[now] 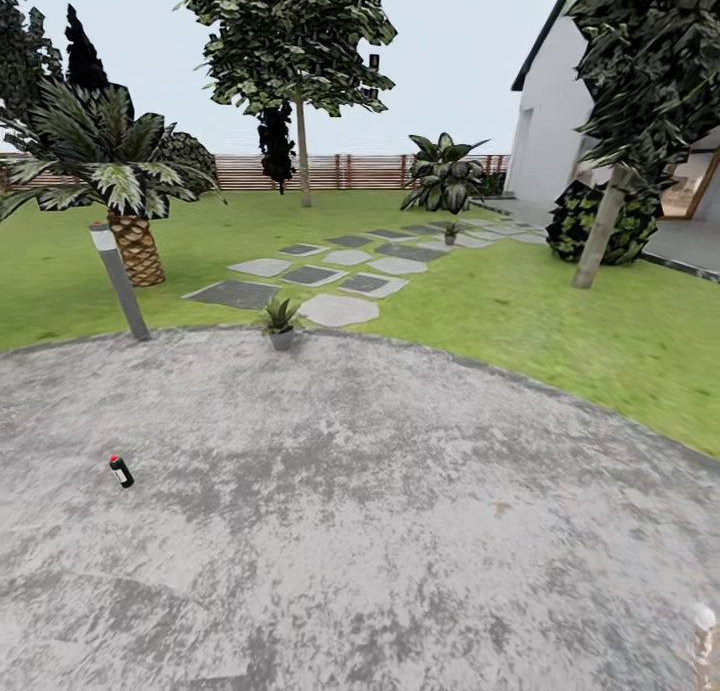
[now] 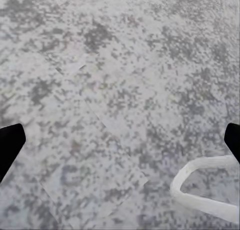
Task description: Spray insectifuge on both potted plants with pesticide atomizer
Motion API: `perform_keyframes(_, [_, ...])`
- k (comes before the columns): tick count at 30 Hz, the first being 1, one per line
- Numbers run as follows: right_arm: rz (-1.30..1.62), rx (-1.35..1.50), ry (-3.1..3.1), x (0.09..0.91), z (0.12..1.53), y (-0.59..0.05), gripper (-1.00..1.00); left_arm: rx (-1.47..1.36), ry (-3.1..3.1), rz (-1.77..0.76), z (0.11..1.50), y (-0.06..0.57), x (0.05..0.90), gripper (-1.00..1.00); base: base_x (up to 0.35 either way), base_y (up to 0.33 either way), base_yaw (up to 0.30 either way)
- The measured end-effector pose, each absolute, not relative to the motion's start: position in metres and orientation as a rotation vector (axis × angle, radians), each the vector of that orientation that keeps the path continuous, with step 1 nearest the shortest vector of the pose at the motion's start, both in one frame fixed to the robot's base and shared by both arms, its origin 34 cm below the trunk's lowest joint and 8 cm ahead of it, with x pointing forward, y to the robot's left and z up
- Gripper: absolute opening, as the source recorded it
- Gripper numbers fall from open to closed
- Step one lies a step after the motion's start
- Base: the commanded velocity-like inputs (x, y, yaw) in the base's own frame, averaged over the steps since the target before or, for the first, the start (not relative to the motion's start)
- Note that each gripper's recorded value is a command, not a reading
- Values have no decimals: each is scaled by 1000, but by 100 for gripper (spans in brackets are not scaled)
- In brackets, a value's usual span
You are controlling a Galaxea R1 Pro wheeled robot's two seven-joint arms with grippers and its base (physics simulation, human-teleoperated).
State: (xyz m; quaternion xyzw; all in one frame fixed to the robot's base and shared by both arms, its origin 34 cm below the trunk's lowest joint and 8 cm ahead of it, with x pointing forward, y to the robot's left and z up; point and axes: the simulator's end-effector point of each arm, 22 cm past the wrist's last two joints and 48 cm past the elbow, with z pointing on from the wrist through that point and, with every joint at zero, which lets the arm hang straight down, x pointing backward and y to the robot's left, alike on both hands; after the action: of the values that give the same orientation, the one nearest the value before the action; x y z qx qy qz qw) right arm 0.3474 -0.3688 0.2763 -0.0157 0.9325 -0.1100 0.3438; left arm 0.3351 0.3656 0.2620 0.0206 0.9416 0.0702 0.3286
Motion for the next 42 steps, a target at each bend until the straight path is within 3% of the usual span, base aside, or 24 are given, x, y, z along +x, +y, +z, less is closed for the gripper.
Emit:
perform_keyframes(18, [-284, -44, 2424, 347, 276, -368, 100, 61, 2455, 163, 264, 360, 345, 100, 337, 106, 276])
perform_keyframes(32, [-282, -44, 2424, 347, 276, -368, 100, 158, 2478, -7, 260, 338, 339, 100, 337, 92, 267])
perform_keyframes(42, [-288, -40, 2422, 347, 276, -370, 100, 127, 2484, 47, 262, 361, 333, 100, 337, 47, 38])
